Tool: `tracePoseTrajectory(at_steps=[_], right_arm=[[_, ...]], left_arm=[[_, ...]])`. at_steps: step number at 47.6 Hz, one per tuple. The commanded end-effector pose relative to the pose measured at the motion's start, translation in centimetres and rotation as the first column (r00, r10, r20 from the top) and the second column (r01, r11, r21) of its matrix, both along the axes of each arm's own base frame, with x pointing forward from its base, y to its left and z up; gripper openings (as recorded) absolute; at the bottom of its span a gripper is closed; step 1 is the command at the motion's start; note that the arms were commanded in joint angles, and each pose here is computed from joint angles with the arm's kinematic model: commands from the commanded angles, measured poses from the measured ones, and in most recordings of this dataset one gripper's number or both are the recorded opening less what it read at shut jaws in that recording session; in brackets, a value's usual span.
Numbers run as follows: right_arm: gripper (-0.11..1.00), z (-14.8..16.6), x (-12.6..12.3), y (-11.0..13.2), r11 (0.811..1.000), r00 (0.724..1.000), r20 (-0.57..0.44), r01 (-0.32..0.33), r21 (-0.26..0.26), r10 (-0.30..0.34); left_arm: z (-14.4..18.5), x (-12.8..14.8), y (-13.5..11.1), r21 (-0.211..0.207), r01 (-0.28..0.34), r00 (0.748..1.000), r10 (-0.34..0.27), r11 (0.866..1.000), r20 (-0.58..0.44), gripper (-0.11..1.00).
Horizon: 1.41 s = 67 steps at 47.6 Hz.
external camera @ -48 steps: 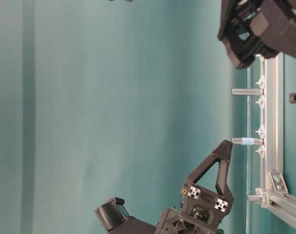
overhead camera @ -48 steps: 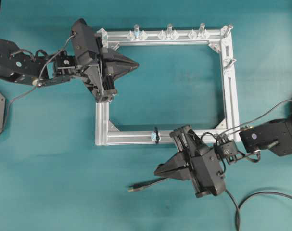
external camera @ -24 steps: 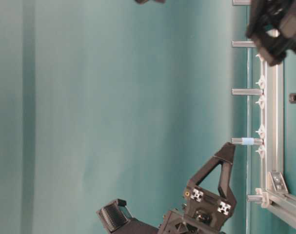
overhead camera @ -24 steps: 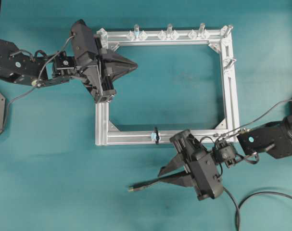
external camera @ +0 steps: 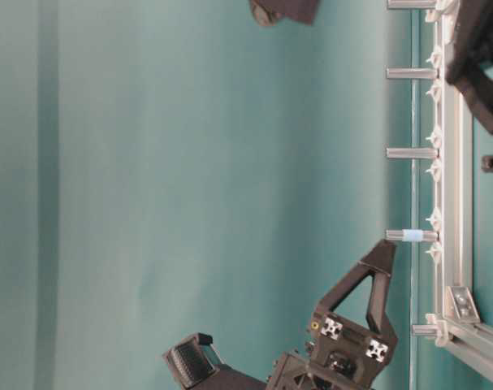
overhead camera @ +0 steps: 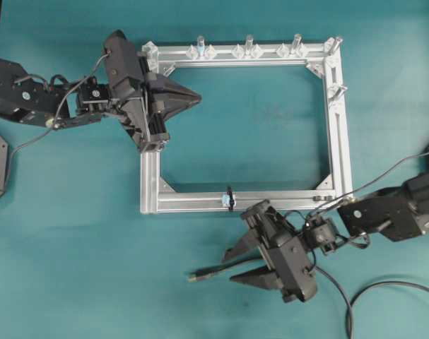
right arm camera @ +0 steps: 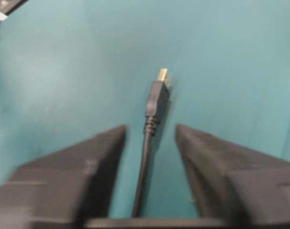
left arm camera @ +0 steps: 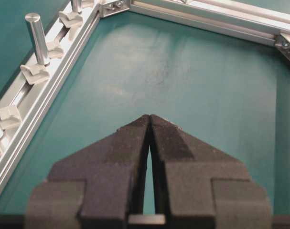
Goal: Insert the wire through the string loop located in the center.
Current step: 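Lower the right gripper and close it on the cable behind the plug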
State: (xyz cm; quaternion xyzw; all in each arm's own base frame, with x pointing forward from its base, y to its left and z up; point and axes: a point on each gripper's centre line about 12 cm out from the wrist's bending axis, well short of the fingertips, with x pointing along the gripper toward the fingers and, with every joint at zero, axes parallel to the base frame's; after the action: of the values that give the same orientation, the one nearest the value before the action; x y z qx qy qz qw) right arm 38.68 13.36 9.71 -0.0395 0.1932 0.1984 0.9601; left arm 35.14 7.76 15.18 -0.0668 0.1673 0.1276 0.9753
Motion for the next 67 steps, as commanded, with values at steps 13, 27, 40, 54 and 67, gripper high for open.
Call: tracePoseTrajectory(at_steps=[13,27,40,54,67], right_arm=[[0.73,0.2,0.9,0.5,1.0,1.0,0.019,-0.006,0.006,0.006],[0.73,-1.4,0.9,0.4,1.0,0.999,-0.035,-0.004,-0.016,0.003],[0.73,-2.2,1.1,0.2,1.0,0.997,-0.076,0.029,-0.013,-0.03],[0.73,-2.3,1.1,0.1,0.999,0.995,-0.092,0.046,-0.009,-0.047],[0.67,-2.3,1.2,0.1,0.999,0.994,-0.095,0.046,-0.011,-0.047]], left_arm=[[1.0,0.1,-0.4,0.003,0.012,0.999,-0.012,1.0,0.029,0.0],[0.9,0.1,-0.7,0.001,0.019,0.999,-0.019,1.0,0.028,0.0],[1.0,0.2,-1.3,0.0,0.035,0.999,-0.035,0.999,0.03,0.0],[0.9,0.2,-1.6,-0.013,0.039,0.999,-0.038,0.999,0.03,0.0],[0.9,0.3,-1.6,-0.015,0.04,0.999,-0.039,0.999,0.03,0.0]])
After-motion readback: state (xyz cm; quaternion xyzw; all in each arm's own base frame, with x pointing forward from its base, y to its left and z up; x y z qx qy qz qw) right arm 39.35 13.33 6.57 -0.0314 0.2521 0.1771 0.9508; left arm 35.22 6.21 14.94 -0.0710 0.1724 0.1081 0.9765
